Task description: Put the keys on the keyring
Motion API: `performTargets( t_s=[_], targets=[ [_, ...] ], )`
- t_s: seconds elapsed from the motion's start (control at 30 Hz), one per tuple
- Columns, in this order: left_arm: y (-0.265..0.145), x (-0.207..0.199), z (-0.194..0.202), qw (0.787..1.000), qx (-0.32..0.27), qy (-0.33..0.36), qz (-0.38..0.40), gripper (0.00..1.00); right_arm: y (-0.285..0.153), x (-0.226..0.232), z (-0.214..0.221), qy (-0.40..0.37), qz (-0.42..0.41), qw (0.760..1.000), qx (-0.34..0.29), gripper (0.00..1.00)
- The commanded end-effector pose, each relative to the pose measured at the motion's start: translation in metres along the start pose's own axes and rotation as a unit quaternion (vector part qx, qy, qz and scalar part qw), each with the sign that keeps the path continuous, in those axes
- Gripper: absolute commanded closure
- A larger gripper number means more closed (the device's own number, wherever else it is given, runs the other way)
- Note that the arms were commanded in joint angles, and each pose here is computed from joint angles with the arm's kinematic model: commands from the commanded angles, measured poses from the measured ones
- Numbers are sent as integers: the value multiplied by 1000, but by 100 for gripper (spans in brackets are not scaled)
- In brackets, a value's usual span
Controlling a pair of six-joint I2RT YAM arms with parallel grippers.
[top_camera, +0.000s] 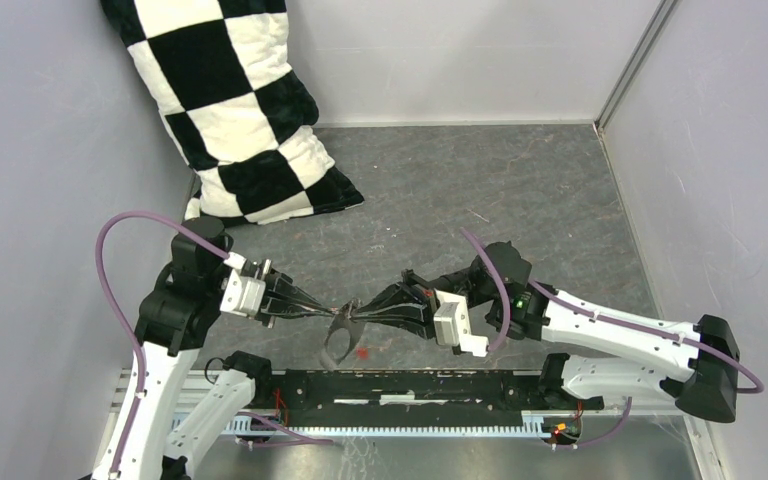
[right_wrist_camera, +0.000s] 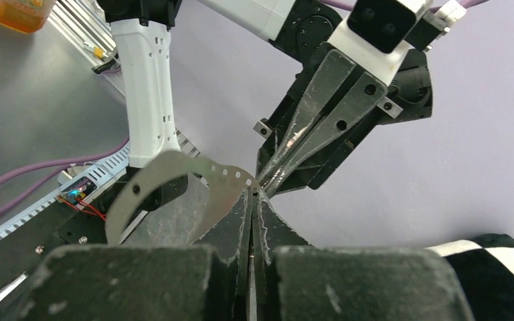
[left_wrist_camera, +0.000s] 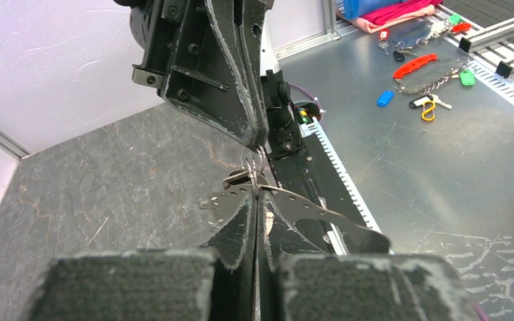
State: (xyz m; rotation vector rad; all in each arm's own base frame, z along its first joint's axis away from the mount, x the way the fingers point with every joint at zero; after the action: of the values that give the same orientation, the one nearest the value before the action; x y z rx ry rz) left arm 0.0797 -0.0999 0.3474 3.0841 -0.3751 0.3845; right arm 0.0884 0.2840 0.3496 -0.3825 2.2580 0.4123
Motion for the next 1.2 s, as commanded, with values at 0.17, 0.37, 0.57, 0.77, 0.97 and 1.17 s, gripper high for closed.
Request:
performTargets(
  t_s=[0.17,0.37,0.57,0.77,0.97,1.17],
  targets=[
    [3,-7,-19,997,-35,51,43,98,8,-15,-13,-31,17,999,-8,99],
    [3,-8,-21,997,-34,53,44,98,4,-19,-12,-41,41,998,15,99],
    [3,-9,-20,997,-33,53,44,98,5,-18,-11,-35,37,999,17,99],
    [2,-8,-17,998,-30,51,39,98,8,-21,-15,-35,39,999,3,99],
    [2,-8,-14,998,-27,47,35,98,9,-23,-16,-33,44,998,-3,99],
    [2,-7,-13,998,-25,47,32,98,11,-24,-18,-33,44,998,-11,99]
  ],
)
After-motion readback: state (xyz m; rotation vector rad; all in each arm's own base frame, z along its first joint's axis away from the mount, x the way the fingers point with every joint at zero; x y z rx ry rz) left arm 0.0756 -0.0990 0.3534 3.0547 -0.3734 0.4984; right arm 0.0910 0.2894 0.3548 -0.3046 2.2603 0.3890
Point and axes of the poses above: each gripper's point midway between its finger pads, its own y axis out along the fingers, its own x axis along the line the jaws close on, z = x × y, the point moved 10 cm from there along -y, back along the fingers, and after that the axes turned 2 degrees about -y, right-handed, at the moved point
